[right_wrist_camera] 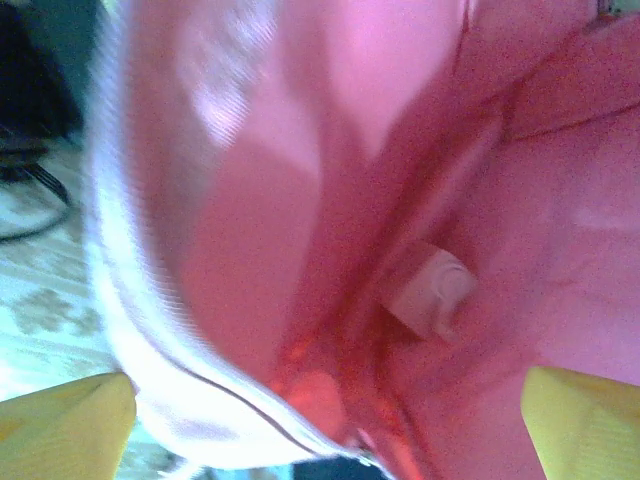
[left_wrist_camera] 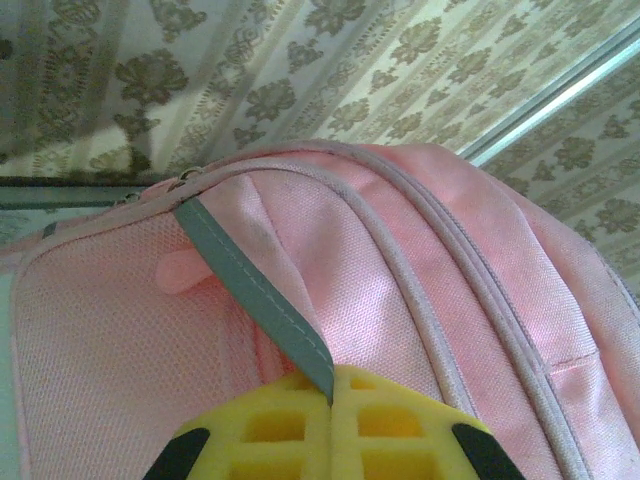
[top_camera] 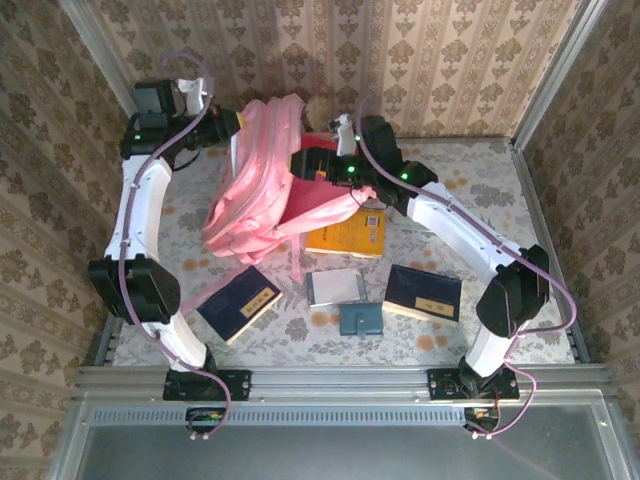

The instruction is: Pack the student bag

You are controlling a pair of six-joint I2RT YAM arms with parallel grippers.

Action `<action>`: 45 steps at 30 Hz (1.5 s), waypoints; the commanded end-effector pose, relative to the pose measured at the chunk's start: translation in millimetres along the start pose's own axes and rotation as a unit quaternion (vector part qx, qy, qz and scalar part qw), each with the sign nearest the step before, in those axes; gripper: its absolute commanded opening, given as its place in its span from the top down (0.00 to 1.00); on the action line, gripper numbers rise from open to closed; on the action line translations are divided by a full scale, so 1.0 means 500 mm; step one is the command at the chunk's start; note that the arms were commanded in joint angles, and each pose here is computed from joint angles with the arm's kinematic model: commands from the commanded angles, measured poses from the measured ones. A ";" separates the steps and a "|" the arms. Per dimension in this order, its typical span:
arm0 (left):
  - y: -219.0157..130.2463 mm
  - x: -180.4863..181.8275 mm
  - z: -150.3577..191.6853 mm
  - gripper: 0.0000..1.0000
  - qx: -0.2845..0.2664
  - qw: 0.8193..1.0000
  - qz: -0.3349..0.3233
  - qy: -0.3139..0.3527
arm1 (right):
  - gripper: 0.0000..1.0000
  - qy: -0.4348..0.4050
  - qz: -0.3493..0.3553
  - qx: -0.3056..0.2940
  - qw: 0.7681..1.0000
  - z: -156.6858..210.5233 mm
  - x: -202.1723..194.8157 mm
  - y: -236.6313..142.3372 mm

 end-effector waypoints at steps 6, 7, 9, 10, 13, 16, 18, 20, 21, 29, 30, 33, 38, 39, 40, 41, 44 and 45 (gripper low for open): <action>-0.071 -0.054 -0.086 1.00 -0.117 0.983 -0.076 0.123 | 0.00 -0.046 -0.129 -0.044 0.990 -0.063 0.074 -0.046; -0.072 -0.047 -0.087 1.00 -0.119 0.981 -0.091 0.123 | 0.00 -0.057 -0.130 -0.035 0.989 -0.060 0.077 -0.052; -0.074 -0.033 -0.088 1.00 -0.124 0.979 -0.112 0.121 | 0.00 -0.071 -0.101 -0.017 0.992 -0.051 0.065 -0.065; -0.071 -0.030 -0.087 1.00 -0.124 0.978 -0.115 0.120 | 0.00 -0.073 -0.083 -0.010 0.994 -0.047 0.055 -0.071; -0.054 -0.012 -0.074 1.00 -0.109 0.980 -0.121 0.113 | 0.00 -0.065 -0.009 0.017 0.998 -0.030 0.013 -0.092; -0.026 0.009 -0.045 1.00 -0.085 0.982 -0.128 0.107 | 0.00 -0.077 0.114 0.065 0.988 0.000 -0.034 -0.116; -0.005 0.023 -0.018 1.00 -0.067 0.983 -0.135 0.105 | 0.00 -0.082 0.194 0.100 0.973 0.025 -0.073 -0.134; 0.006 0.037 0.003 1.00 -0.056 0.984 -0.140 0.098 | 0.00 -0.074 0.260 0.124 0.955 0.048 -0.109 -0.152; 0.008 0.044 0.011 1.00 -0.054 0.984 -0.141 0.090 | 0.00 -0.068 0.279 0.138 0.948 0.062 -0.126 -0.159; 0.000 0.083 0.038 1.00 -0.069 0.988 -0.139 0.026 | 0.00 0.001 0.366 0.210 0.906 0.162 -0.239 -0.190; -0.005 0.089 0.041 1.00 -0.075 0.988 -0.133 0.008 | 0.00 0.020 0.389 0.205 0.898 0.165 -0.261 -0.199; -0.012 0.109 0.051 1.00 -0.092 0.988 -0.118 -0.034 | 0.01 0.070 0.449 0.192 0.870 0.162 -0.307 -0.220; -0.016 0.124 0.069 1.00 -0.097 0.988 -0.110 -0.055 | 0.02 0.178 0.574 0.191 0.776 0.169 -0.382 -0.249; -0.015 0.128 0.073 1.00 -0.099 0.988 -0.108 -0.056 | 0.02 0.209 0.587 0.193 0.757 0.177 -0.401 -0.252; -0.014 0.131 0.077 1.00 -0.100 0.988 -0.106 -0.058 | 0.02 0.232 0.588 0.194 0.750 0.182 -0.421 -0.252; -0.013 0.134 0.081 1.00 -0.099 0.988 -0.104 -0.060 | 0.02 0.241 0.572 0.191 0.761 0.181 -0.442 -0.244; -0.011 0.139 0.086 1.00 -0.098 0.988 -0.100 -0.063 | 0.00 0.158 0.481 0.183 0.842 0.143 -0.489 -0.200; -0.011 0.141 0.086 1.00 -0.097 0.988 -0.099 -0.064 | 0.00 0.120 0.444 0.176 0.870 0.131 -0.495 -0.184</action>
Point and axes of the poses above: each hand's point on the last joint's axis, 136 mm out from that joint toward the fingers, its own y axis out along the fingers, its own x axis along the line the jaws close on, z = x × y, the point moved 8 cm from there along -y, back along the fingers, and after that the axes turned 15 degrees about -y, right-handed, at the moved point
